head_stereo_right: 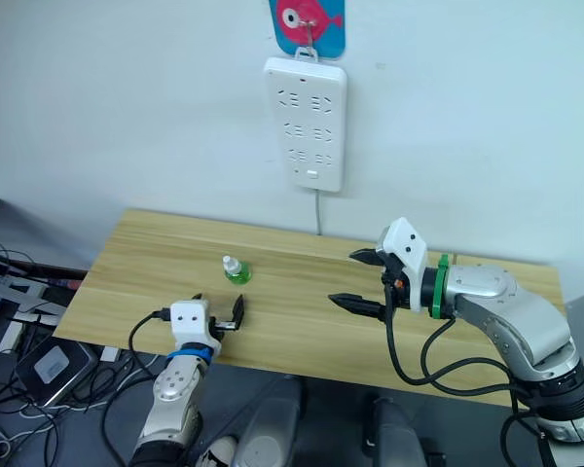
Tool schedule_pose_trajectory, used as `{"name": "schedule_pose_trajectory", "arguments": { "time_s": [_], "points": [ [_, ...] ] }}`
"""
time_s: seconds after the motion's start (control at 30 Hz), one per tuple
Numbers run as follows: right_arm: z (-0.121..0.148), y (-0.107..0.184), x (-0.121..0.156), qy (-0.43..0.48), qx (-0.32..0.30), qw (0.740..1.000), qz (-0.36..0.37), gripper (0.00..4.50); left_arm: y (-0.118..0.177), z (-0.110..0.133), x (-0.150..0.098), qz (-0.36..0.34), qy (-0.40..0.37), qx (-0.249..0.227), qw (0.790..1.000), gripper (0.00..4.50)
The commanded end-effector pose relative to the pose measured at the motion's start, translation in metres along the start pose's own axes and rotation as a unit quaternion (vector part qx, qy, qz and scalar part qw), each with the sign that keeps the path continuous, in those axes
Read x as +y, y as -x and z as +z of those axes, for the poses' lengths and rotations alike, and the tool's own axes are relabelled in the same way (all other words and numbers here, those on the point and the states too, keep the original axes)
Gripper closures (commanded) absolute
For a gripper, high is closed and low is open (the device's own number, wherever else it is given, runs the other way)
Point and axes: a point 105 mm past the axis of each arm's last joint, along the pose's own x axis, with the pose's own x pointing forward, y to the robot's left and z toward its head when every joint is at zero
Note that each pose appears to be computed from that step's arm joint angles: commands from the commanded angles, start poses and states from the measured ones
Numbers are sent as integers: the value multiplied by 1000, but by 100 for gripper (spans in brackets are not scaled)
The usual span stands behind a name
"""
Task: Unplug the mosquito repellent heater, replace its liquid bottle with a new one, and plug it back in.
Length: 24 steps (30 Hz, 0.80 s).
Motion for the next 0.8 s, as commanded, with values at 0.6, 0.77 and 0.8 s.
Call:
{"name": "schedule_pose_trajectory", "arguments": {
  "time_s": [0.6, 0.77, 0.8],
  "points": [
    [20, 10, -4, 19, -1, 999, -38, 0, -52, 16, -20, -56, 18, -29, 998, 60],
    [20, 10, -5, 16, -3, 999, -43, 0, -54, 22, -18, -59, 9, -40, 997, 216],
    [19, 10, -4, 15, -3, 999, -43, 0, -55, 26, -18, -65, 1, -46, 997, 229]
  ]
}}
